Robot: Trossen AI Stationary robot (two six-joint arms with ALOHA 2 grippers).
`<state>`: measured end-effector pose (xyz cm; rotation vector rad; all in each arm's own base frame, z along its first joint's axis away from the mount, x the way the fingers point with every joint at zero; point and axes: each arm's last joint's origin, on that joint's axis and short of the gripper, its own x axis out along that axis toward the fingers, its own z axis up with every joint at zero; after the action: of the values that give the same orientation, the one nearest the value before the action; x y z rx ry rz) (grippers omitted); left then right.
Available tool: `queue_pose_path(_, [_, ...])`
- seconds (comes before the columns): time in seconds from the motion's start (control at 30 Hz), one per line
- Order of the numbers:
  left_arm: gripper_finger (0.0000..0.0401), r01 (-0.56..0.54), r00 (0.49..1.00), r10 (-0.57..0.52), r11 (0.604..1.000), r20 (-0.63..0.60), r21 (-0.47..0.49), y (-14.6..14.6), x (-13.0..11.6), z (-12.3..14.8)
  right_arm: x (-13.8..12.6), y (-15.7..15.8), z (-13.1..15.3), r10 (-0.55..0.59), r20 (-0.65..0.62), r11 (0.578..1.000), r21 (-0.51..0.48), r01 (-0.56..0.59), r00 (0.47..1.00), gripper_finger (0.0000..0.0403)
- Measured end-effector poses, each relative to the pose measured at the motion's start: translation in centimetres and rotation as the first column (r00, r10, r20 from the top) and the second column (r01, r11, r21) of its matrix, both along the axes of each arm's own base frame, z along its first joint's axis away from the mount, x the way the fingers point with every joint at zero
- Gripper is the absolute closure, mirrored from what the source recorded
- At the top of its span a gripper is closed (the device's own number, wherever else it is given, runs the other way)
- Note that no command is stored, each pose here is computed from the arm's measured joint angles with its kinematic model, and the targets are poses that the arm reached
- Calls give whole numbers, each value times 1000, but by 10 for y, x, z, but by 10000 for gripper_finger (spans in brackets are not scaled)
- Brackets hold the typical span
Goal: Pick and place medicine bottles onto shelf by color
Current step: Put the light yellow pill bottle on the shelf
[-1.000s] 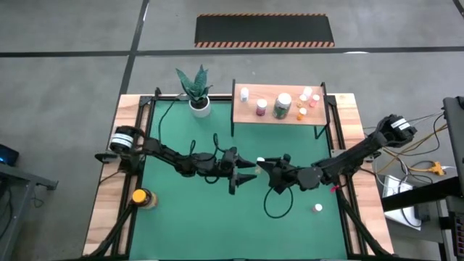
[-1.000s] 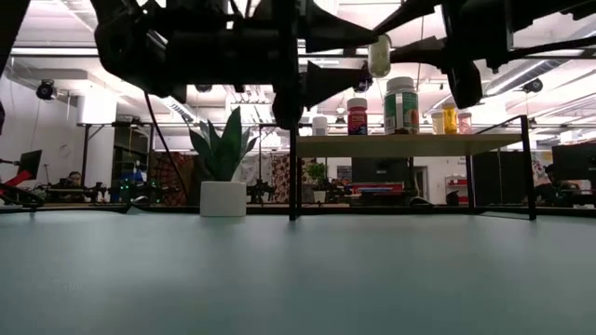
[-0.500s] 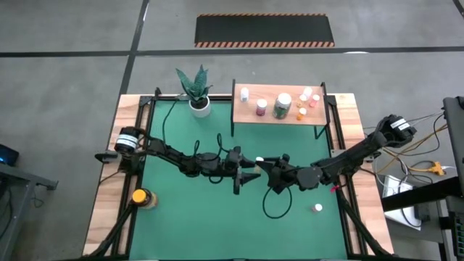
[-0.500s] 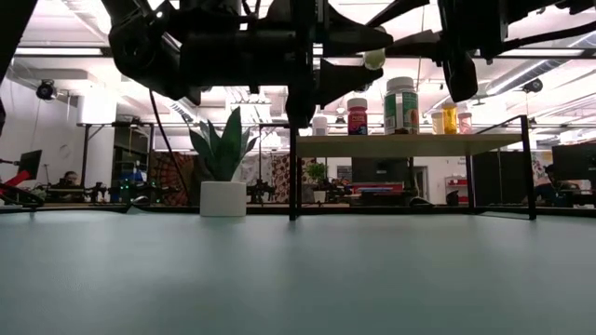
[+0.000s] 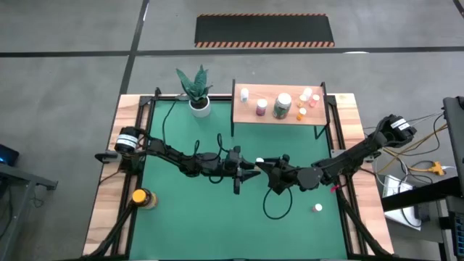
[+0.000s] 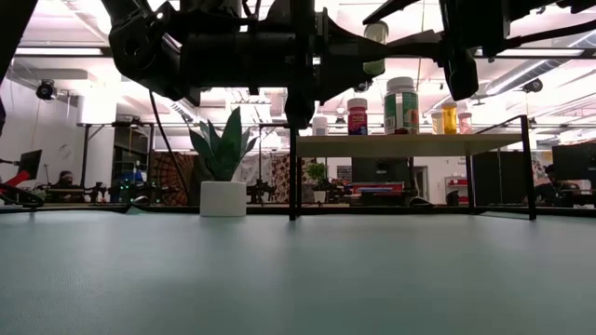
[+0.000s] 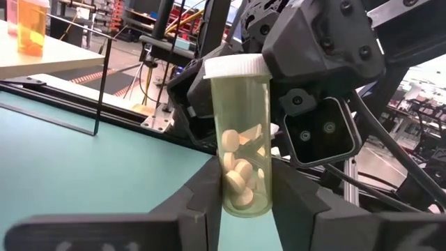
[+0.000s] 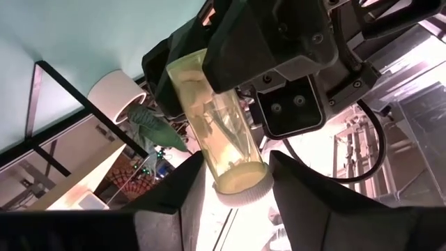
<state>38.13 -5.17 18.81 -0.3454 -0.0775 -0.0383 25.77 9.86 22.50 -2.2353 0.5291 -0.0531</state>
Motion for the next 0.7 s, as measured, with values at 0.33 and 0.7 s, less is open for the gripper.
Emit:
queue_pose_path(0.33, [311,0,1000,0,1000,2,1,1,-4,1,-1,-1,3,-25,20,1000,10,25,999,241])
queue_pose_path(0.7, [311,-11,999,6,988,34,156,1,-15,13,-13,-8,25,-105,185,964,261,54,977,241])
